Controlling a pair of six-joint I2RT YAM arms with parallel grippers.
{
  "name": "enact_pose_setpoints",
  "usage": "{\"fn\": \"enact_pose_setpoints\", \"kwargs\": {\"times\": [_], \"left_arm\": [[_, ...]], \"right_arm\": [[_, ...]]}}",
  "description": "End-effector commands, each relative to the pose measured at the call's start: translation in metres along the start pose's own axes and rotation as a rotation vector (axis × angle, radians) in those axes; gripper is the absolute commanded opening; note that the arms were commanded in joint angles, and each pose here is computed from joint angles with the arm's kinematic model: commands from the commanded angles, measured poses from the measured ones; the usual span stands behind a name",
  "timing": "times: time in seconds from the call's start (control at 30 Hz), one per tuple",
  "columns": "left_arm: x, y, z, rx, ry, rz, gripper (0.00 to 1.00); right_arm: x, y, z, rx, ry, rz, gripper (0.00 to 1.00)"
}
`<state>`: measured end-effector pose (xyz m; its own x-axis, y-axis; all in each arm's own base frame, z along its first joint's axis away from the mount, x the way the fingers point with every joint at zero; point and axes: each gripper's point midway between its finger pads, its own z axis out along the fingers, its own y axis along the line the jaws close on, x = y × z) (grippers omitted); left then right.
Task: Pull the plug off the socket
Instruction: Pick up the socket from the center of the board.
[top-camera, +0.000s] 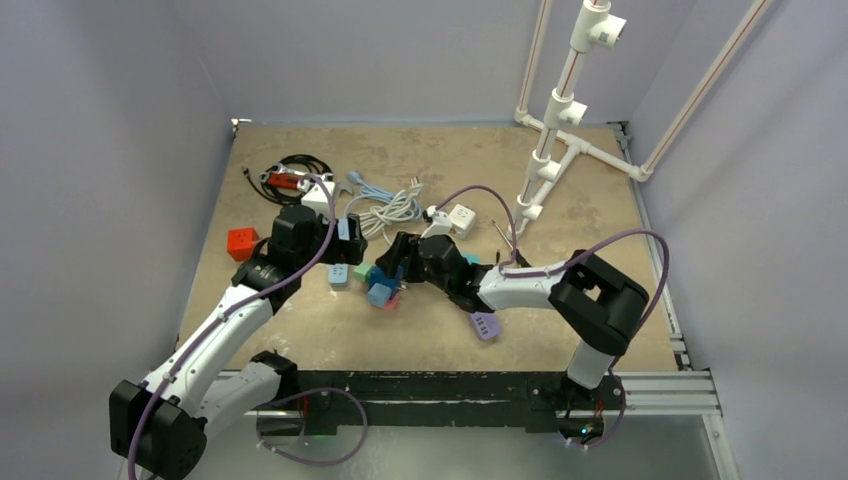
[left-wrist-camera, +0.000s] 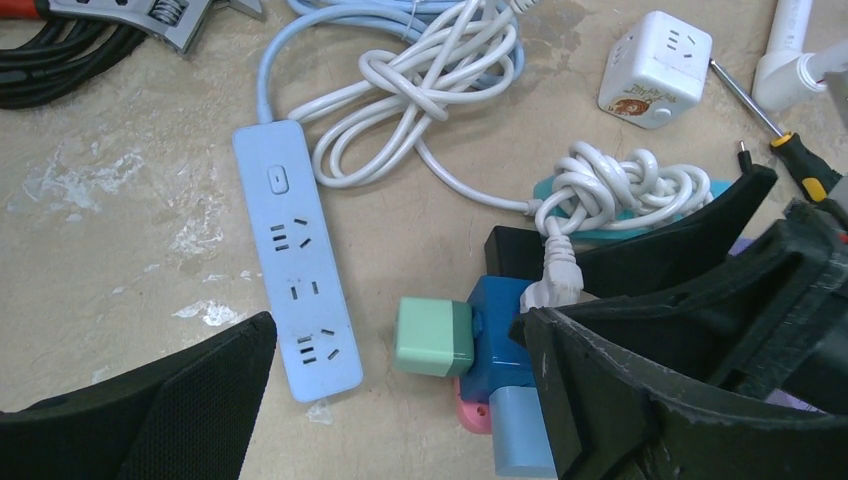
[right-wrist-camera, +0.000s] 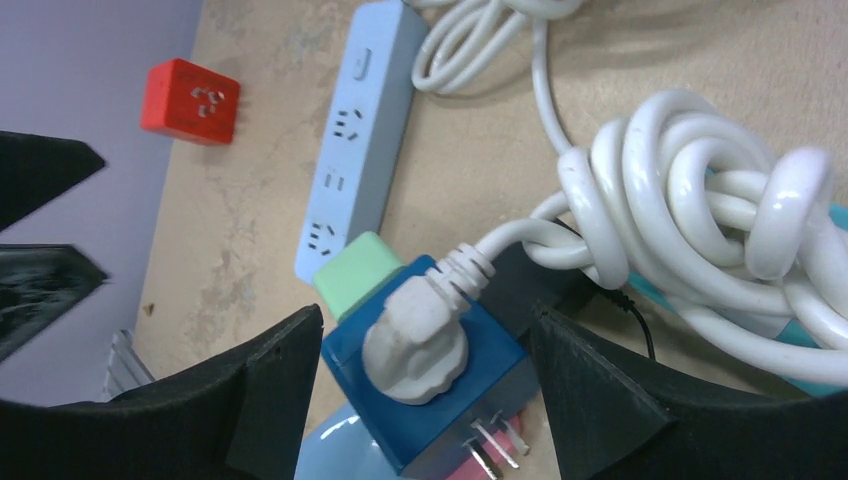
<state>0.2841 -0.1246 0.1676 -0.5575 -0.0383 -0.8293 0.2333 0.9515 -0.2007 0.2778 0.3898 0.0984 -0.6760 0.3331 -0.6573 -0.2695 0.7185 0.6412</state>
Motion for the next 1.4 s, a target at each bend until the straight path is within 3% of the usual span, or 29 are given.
{"fn": "enact_pose_setpoints", "kwargs": {"times": [0.0,0.27,0.37,0.53,0.73,0.9,1.13,1.37], "left_arm": [[-0.014,-0.004,-0.006,0.024,-0.053,-0.003,0.94],[-0.016,-0.005,-0.011,0.031,-0.069,0.003,0.94],[-0.016,-0.005,-0.010,0.032,-0.067,0.003,0.94],[-0.016,-0.005,-0.010,0.032,-0.069,0.006,0.94],[-0.014,-0.009,-0.010,0.056,-0.058,0.008,0.94],[-0.013,-0.010,-0.009,0.062,-0.051,0.011,0.94],[-0.027,-0.010,-0.020,0.061,-0.120,0.009,0.94],[-0.050,-0.038,-0.027,0.203,-0.199,-0.018,0.94]], "right_arm": [[-0.009,0.006,0.011,0.013,-0.043,0.041,0.78],[-0.006,-0.004,0.012,0.048,-0.053,0.074,0.63],[-0.011,0.002,0.013,0.033,-0.058,0.057,0.65],[-0.017,0.006,0.023,0.065,-0.059,0.030,0.76],[-0.027,-0.008,0.032,0.166,-0.113,0.018,0.68],[-0.022,-0.011,0.034,0.170,-0.098,0.014,0.48],[-0.054,0.026,-0.004,0.003,-0.178,0.068,0.00],[-0.123,0.072,-0.074,-0.195,-0.400,-0.042,0.00]]}}
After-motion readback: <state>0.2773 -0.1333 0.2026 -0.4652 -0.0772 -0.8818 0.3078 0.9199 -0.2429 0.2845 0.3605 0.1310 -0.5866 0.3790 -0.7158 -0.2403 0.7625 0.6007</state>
